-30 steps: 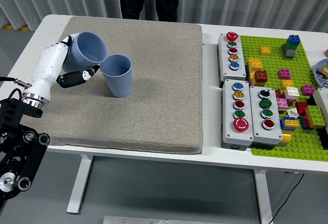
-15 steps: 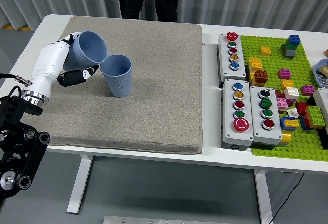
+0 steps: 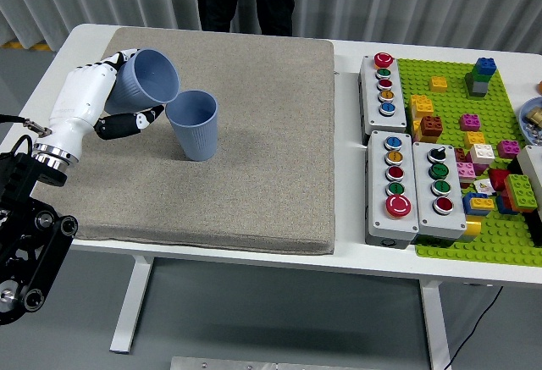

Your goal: Pick cup pour cup place

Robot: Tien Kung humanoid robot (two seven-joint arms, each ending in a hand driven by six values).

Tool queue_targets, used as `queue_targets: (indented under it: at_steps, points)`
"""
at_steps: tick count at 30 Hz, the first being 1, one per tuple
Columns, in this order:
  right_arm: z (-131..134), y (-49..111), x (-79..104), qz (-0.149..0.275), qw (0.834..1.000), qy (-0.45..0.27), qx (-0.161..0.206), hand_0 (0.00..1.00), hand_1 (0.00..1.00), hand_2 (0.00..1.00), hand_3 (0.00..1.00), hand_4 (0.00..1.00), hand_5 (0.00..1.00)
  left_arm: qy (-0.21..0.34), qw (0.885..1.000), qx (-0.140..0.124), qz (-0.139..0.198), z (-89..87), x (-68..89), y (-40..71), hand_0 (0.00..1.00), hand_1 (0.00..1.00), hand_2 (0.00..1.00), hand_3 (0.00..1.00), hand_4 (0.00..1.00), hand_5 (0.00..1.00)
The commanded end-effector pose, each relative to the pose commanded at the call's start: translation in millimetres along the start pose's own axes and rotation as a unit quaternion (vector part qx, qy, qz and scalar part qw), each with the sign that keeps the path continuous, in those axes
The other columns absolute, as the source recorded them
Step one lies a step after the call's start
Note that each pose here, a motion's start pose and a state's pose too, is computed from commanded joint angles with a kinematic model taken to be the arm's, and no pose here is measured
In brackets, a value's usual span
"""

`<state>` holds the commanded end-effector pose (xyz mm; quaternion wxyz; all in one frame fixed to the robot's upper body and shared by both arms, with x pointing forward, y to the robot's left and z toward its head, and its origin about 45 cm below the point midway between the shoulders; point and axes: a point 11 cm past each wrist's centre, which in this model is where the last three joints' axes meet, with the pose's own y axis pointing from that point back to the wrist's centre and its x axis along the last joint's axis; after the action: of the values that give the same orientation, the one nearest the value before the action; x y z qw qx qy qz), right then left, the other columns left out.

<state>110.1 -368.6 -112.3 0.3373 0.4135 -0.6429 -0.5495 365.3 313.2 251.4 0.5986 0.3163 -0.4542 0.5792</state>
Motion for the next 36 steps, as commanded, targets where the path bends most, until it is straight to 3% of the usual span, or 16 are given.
queue_targets:
  at_steps: [22,36]
  points:
    - [1.7,-0.2,0.0,0.0,1.0,-0.002,-0.001,0.684,0.681,0.691,0.65,0.447,0.181,-0.077,0.996,-0.031,-0.017,4.7,12.2,-6.3,0.558,0.623,0.748,0.8,0.616,0.123]
    - [5.4,-0.6,1.3,0.002,1.0,-0.002,-0.005,0.684,0.681,0.691,0.65,0.447,0.18,-0.108,0.993,-0.021,-0.03,0.8,8.1,-8.3,0.557,0.619,0.745,0.796,0.611,0.126]
